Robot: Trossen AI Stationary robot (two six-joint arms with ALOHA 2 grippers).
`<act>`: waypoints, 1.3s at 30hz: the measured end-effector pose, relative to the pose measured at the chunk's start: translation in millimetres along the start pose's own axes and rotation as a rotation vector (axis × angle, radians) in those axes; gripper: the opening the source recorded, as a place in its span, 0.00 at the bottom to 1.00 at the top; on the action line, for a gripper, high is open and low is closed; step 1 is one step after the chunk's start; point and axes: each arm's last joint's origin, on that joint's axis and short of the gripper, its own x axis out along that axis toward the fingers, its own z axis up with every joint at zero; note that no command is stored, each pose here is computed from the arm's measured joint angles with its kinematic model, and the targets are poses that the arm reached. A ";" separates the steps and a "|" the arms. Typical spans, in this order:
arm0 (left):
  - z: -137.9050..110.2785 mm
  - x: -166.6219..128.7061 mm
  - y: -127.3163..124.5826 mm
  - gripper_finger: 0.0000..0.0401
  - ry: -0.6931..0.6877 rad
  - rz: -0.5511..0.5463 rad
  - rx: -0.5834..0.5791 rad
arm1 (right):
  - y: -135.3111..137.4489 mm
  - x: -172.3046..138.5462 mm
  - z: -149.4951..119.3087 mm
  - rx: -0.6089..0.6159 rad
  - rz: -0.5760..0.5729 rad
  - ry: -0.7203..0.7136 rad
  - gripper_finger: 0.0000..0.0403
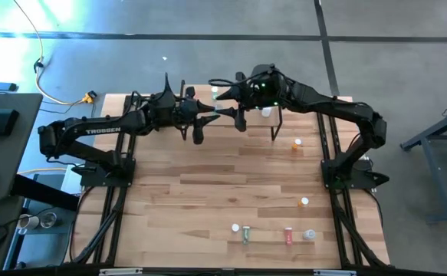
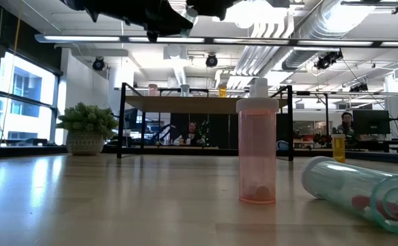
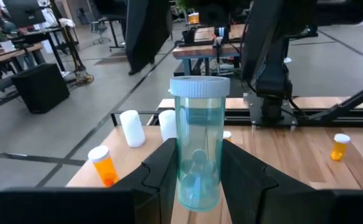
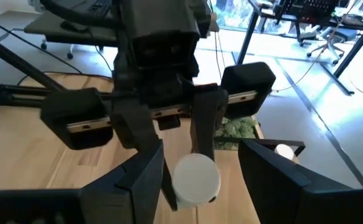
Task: Pick and place medicine bottles onto shelf by color
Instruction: Put the left blue pill bottle on the shelf aligned with the other blue pill bottle
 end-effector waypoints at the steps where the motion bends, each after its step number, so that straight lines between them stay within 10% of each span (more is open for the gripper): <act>1: -0.3 0.0 0.0 0.24 0.002 0.000 0.000 | -0.4 1.9 -1.1 0.001 -0.002 0.004 0.50; 39: -0.7 0.0 0.3 0.24 0.008 0.012 -0.004 | 1.2 5.3 -9.5 0.106 -0.005 0.080 0.26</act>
